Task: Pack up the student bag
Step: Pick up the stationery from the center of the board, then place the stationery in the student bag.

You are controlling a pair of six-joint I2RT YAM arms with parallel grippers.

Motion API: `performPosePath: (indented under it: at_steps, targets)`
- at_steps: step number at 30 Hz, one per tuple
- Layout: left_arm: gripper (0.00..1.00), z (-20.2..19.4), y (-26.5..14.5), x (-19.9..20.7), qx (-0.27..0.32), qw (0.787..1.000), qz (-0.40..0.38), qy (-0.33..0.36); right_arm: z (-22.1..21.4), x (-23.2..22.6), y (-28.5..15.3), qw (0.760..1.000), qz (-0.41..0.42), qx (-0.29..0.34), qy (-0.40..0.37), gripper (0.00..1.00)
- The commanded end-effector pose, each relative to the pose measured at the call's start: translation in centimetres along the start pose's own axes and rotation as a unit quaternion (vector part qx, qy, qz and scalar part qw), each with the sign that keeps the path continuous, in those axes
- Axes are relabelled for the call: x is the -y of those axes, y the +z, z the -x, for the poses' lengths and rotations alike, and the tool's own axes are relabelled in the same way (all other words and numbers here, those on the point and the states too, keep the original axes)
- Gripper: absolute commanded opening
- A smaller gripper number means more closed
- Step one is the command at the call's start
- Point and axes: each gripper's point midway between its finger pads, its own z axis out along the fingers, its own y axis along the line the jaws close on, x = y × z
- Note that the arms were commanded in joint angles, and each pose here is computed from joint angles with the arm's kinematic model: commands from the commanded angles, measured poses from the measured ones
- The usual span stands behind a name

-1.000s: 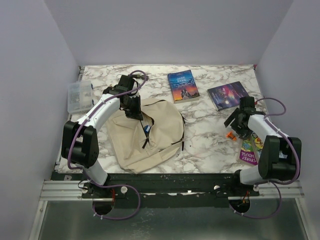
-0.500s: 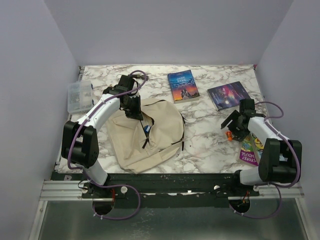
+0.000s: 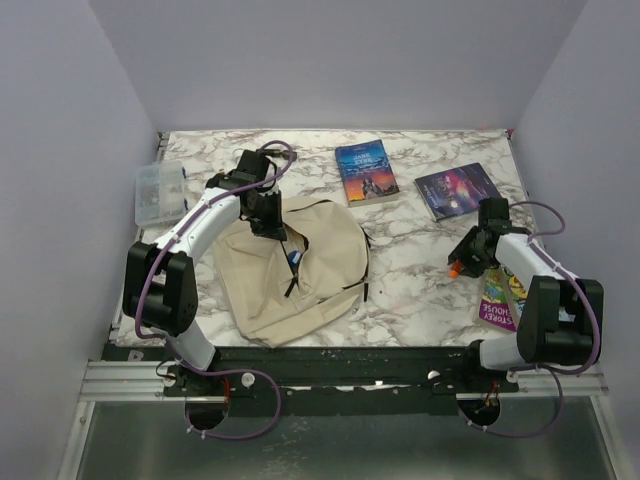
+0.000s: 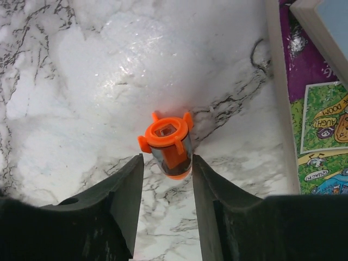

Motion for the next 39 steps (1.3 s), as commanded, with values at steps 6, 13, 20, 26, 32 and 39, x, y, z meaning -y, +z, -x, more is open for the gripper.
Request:
performPosePath:
  at_steps: [6, 13, 20, 26, 32, 39]
  targets:
    - [0.0, 0.0, -0.1, 1.3, 0.002, 1.0, -0.025, 0.016, 0.6, 0.8, 0.7, 0.999, -0.023, 0.011, -0.022, 0.3]
    - [0.0, -0.1, 0.0, 1.3, 0.001, 1.0, -0.025, 0.016, 1.2, -2.3, -0.8, 0.998, 0.003, 0.037, -0.058, 0.24]
    - [0.0, 0.0, -0.1, 1.2, 0.003, 1.0, -0.022, 0.017, -3.6, -14.3, -5.2, 0.975, 0.137, 0.055, -0.166, 0.23]
    - [0.0, 0.0, -0.1, 1.2, 0.004, 1.0, -0.02, 0.018, -12.5, -25.6, -9.9, 0.92, 0.281, 0.031, -0.272, 0.24]
    - [0.0, 0.0, -0.2, 1.0, 0.006, 1.0, -0.017, 0.019, -22.1, -32.5, -11.6, 0.859, 0.379, -0.043, -0.341, 0.27]
    - [0.0, 0.2, -0.5, 1.2, 0.011, 0.999, -0.021, 0.022, -26.1, -34.4, -10.5, 0.839, 0.412, -0.106, -0.339, 0.32]
